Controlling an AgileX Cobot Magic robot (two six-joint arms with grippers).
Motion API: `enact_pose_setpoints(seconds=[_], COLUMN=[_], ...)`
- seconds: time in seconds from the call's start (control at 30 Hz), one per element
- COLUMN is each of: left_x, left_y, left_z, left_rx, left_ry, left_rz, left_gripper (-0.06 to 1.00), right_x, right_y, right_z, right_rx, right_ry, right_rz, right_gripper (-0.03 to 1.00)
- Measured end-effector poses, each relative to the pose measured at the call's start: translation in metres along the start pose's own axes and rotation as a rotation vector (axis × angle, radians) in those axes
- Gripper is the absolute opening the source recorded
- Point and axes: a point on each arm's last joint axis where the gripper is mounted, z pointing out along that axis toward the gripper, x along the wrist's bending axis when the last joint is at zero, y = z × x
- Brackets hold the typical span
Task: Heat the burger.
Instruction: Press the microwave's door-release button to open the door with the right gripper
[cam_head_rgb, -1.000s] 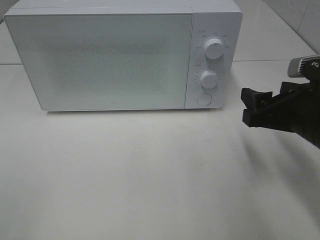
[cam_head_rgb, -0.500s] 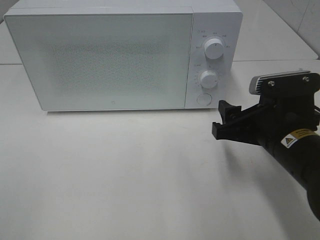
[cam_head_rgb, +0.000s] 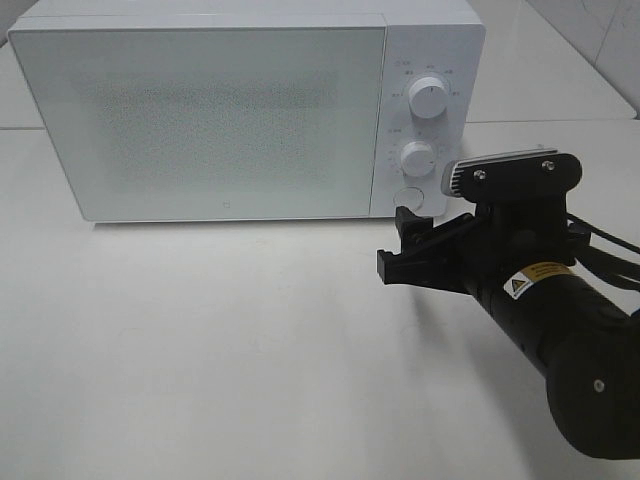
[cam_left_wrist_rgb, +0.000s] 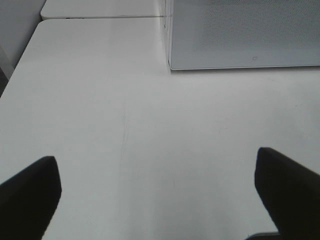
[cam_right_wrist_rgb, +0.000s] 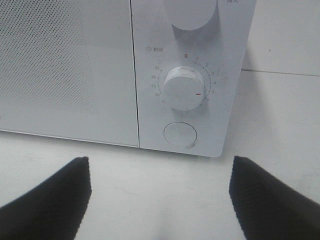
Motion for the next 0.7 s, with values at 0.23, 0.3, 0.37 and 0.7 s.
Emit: enact_pose_setpoints(seconds=[0.23,0.3,0.37,0.7], left_x=[0.0000,0.0000,0.0000,0.0000], left_y=[0.0000,0.0000,0.0000,0.0000], left_z=[0.0000,0.0000,0.0000,0.0000], left_rx=[0.000,0.000,0.000,0.000], left_ry=[0.000,0.000,0.000,0.000], left_rz=[0.000,0.000,0.000,0.000], left_gripper=[0.97,0.97,0.97,0.97], right_x=[0.0006,0.0006,0.0006,0.0006], right_y=[0.0004,0.0004,0.0004,0.0004], right_z=[0.0002,0.0002,0.0002,0.0002], right_rx=[-0.001,-0.001,-0.001,-0.001], right_ry=[0.001,0.001,0.001,0.002], right_rz=[0.066,0.122,0.148,0.590], right_gripper=[0.73,0.72,0.71,0.59])
